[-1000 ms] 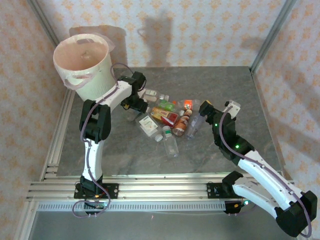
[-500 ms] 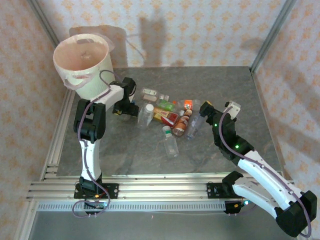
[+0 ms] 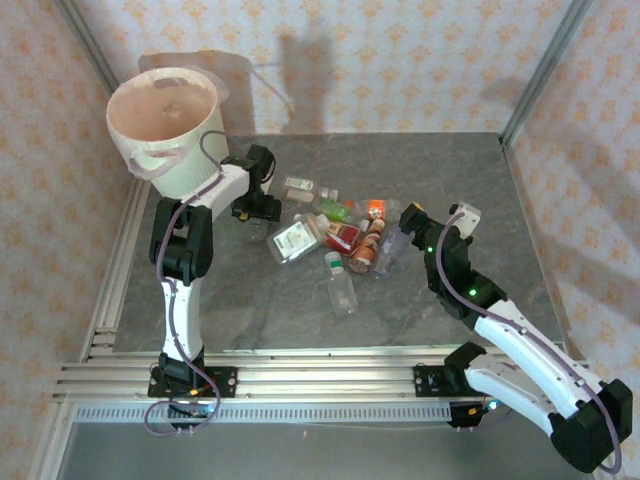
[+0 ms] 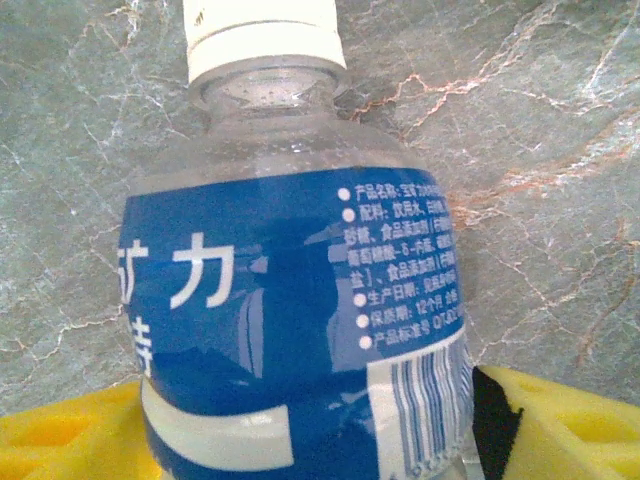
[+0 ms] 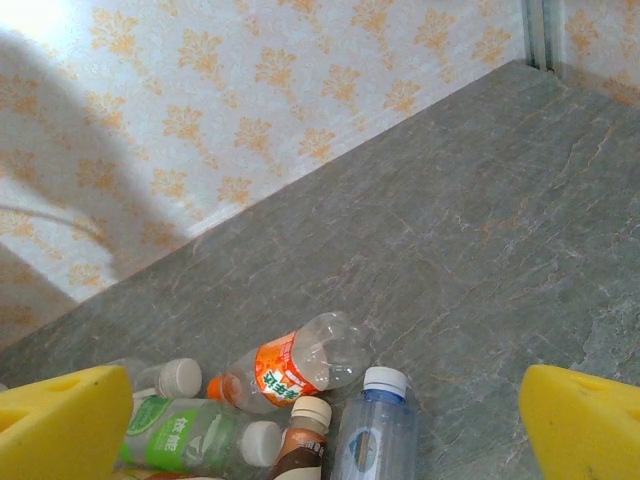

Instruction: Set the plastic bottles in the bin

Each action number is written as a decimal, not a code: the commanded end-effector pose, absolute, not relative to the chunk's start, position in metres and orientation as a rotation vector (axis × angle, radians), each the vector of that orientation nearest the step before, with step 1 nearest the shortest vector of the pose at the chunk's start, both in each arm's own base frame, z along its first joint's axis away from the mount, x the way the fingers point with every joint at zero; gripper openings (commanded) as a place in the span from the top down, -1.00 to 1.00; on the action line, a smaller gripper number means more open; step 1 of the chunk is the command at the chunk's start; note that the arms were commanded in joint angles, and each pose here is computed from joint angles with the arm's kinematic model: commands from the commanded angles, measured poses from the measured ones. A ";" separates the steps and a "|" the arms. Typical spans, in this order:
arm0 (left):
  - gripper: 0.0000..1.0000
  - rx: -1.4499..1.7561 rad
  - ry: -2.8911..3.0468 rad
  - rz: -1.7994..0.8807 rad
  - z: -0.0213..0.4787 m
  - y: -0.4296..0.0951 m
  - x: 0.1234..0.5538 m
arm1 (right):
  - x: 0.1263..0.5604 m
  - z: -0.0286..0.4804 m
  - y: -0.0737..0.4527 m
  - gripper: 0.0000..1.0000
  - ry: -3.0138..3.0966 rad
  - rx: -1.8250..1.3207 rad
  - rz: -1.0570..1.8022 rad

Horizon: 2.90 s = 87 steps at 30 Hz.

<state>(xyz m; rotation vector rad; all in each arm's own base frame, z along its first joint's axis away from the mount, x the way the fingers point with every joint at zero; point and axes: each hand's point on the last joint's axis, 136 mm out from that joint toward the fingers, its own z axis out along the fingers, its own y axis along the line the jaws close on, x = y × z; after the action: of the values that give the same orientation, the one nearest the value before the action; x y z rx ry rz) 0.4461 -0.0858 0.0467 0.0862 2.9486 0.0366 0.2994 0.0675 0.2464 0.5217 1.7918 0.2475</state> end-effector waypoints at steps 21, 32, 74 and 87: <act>-0.20 0.014 2.808 -0.008 0.090 -0.085 0.436 | 0.299 0.239 0.061 -0.98 1.800 0.550 0.218; -0.13 0.120 2.625 -0.123 0.161 -0.107 0.412 | 0.302 0.258 0.112 -0.98 1.776 0.230 0.431; -0.08 -0.328 1.665 0.147 0.489 -0.015 0.438 | 0.298 0.269 0.173 -0.98 1.807 -0.110 0.617; -0.07 -0.493 1.714 0.370 0.465 0.055 0.481 | 0.299 0.270 0.172 -0.98 1.809 -0.108 0.603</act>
<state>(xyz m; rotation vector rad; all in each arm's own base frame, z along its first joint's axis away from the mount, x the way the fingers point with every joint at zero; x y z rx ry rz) 0.4844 0.0322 0.4653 -0.4304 1.7199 0.2749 0.2964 0.1715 0.2457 -0.1130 1.8669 0.6028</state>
